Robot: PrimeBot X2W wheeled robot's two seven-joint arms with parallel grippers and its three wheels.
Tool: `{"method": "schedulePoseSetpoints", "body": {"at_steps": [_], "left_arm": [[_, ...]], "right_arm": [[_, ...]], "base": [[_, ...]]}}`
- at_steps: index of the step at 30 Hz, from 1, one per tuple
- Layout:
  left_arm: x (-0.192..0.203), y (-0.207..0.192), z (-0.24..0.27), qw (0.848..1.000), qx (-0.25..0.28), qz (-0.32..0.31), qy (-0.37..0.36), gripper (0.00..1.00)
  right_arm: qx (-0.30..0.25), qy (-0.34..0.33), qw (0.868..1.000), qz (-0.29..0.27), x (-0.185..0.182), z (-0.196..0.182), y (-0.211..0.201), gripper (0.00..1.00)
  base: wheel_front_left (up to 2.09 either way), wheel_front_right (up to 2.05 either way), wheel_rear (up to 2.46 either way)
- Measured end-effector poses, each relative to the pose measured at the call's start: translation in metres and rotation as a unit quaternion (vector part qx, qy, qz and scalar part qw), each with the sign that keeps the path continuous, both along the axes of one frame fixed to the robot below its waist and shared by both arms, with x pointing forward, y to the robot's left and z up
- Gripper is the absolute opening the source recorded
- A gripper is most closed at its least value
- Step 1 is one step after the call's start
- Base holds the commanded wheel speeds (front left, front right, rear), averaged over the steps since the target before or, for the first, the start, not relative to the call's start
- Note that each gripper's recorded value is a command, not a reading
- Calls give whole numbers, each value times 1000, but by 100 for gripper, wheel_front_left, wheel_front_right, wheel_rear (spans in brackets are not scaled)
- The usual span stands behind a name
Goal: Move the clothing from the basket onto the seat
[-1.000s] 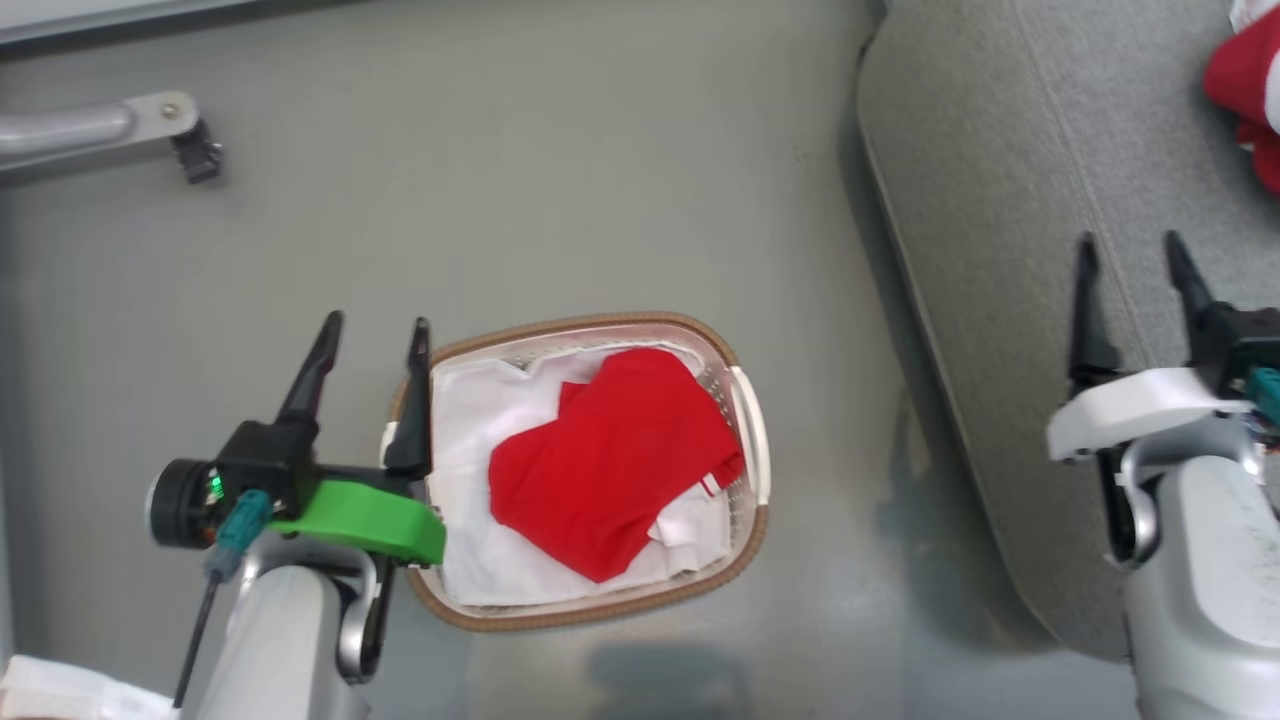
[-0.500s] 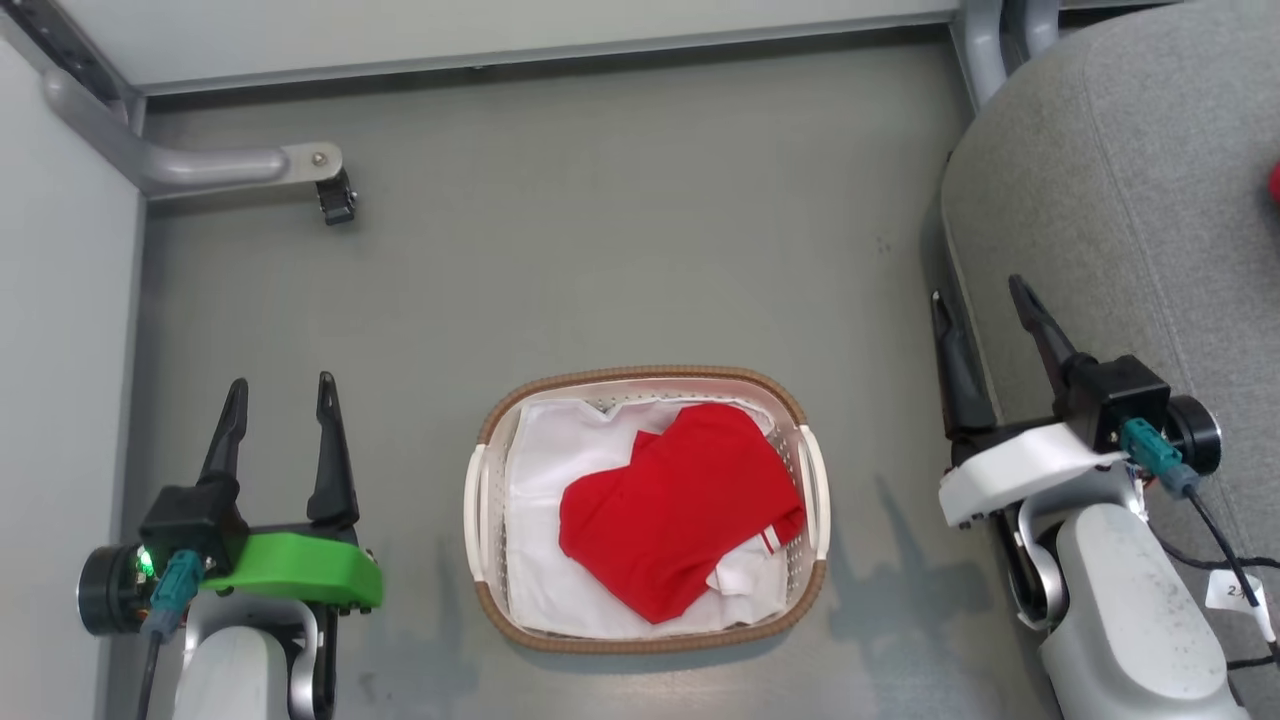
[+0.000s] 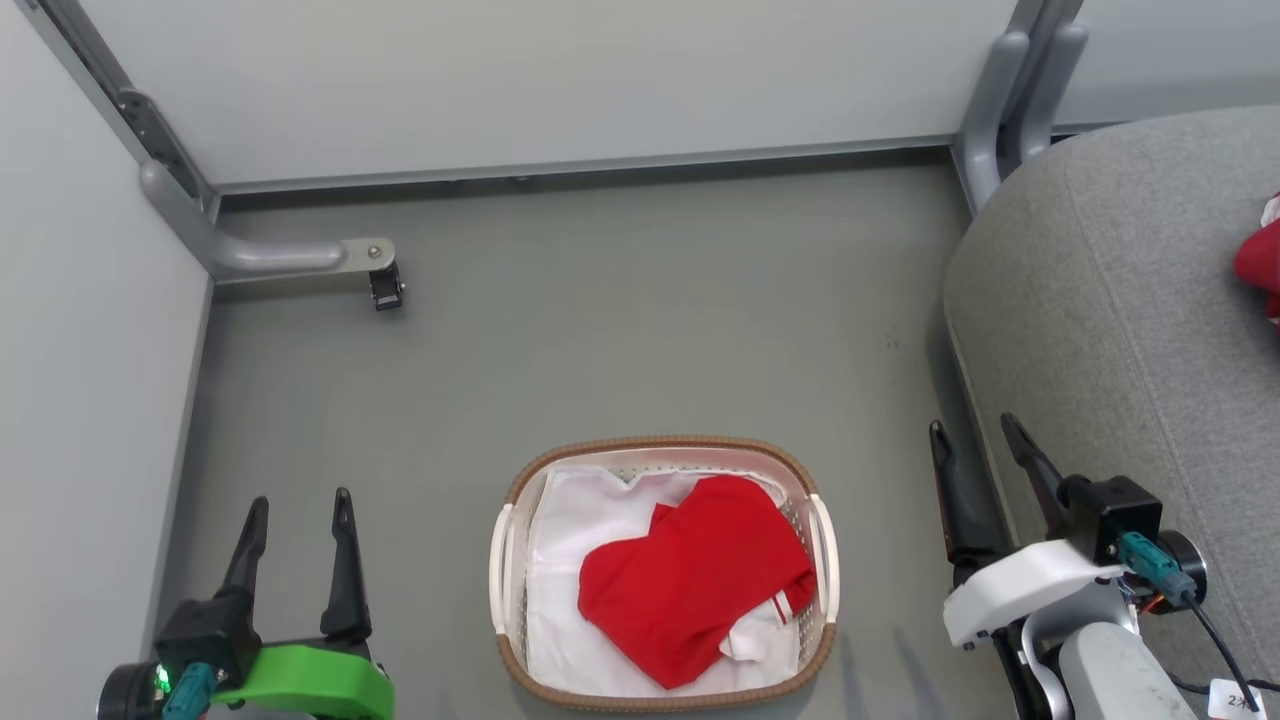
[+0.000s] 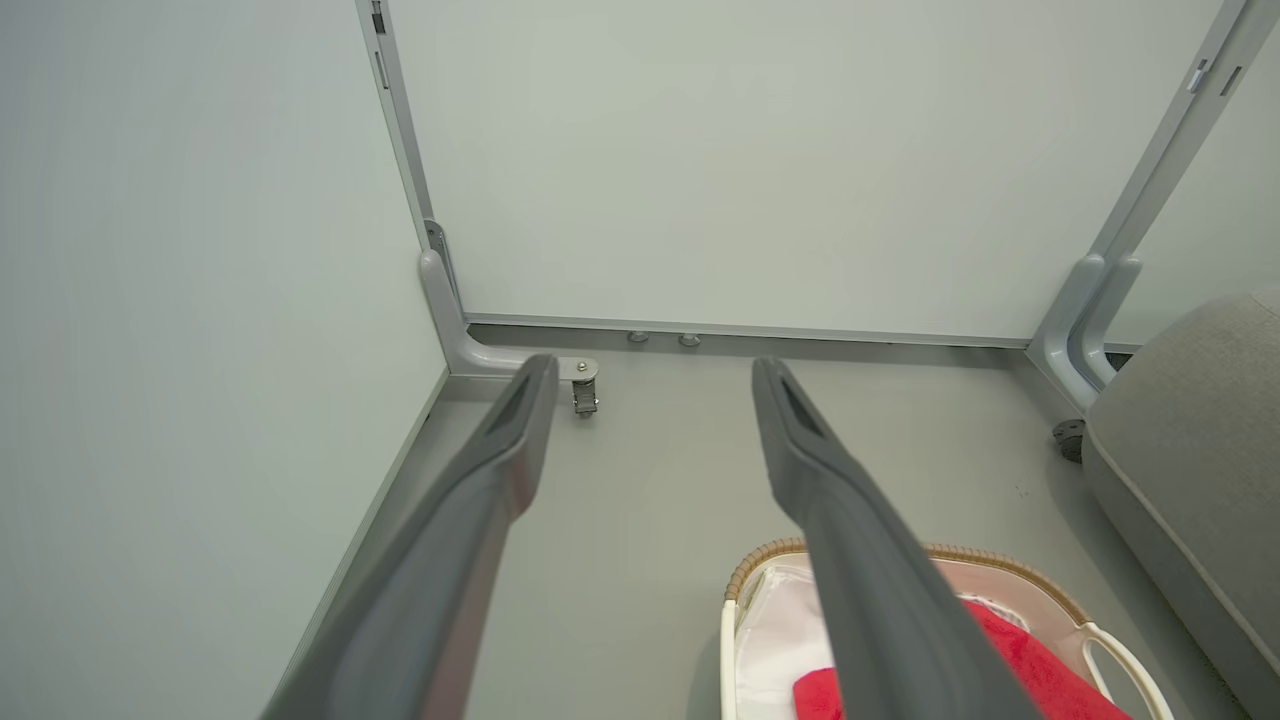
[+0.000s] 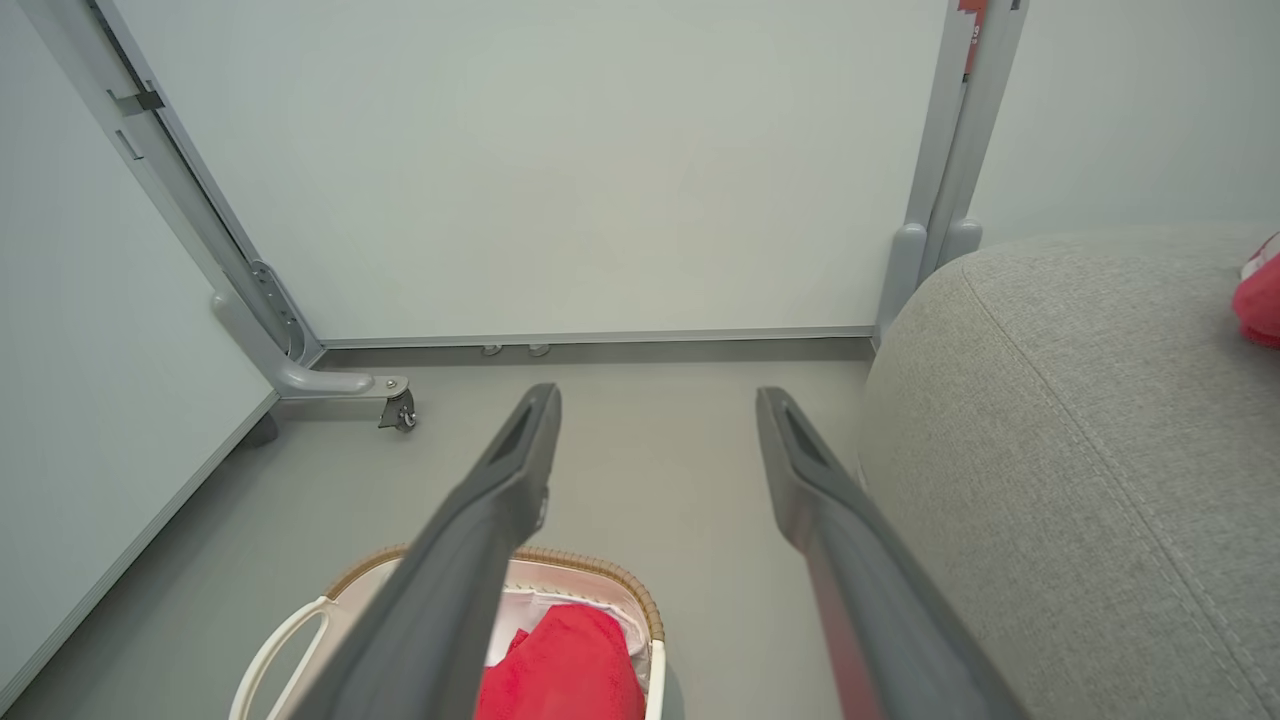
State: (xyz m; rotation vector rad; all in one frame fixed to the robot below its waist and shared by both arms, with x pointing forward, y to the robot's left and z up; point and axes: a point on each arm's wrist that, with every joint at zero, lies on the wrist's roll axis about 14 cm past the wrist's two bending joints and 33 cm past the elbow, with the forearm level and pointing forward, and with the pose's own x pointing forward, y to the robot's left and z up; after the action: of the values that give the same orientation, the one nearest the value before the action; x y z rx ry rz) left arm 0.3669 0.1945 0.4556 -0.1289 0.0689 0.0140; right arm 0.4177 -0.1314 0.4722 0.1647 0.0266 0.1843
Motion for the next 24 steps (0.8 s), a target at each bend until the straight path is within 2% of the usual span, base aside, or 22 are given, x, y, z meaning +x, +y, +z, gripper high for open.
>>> {"method": "schedulePoseSetpoints", "body": {"at_steps": [7, 15, 24], "left_arm": [[-20, -6, -1, 1000, -14, -4, 4, 100], [-21, -12, -8, 1000, -21, -10, 14, 100], [-9, -55, -47, 993, -60, -70, 78, 100]], "right_arm": [[4, -4, 1000, -8, -16, 5, -6, 100], [6, 4, 1000, -11, -19, 0, -7, 100], [4, -12, 1000, -9, 8, 6, -6, 100]], "base": [[0, 0, 0], [0, 0, 0], [0, 0, 0]]}}
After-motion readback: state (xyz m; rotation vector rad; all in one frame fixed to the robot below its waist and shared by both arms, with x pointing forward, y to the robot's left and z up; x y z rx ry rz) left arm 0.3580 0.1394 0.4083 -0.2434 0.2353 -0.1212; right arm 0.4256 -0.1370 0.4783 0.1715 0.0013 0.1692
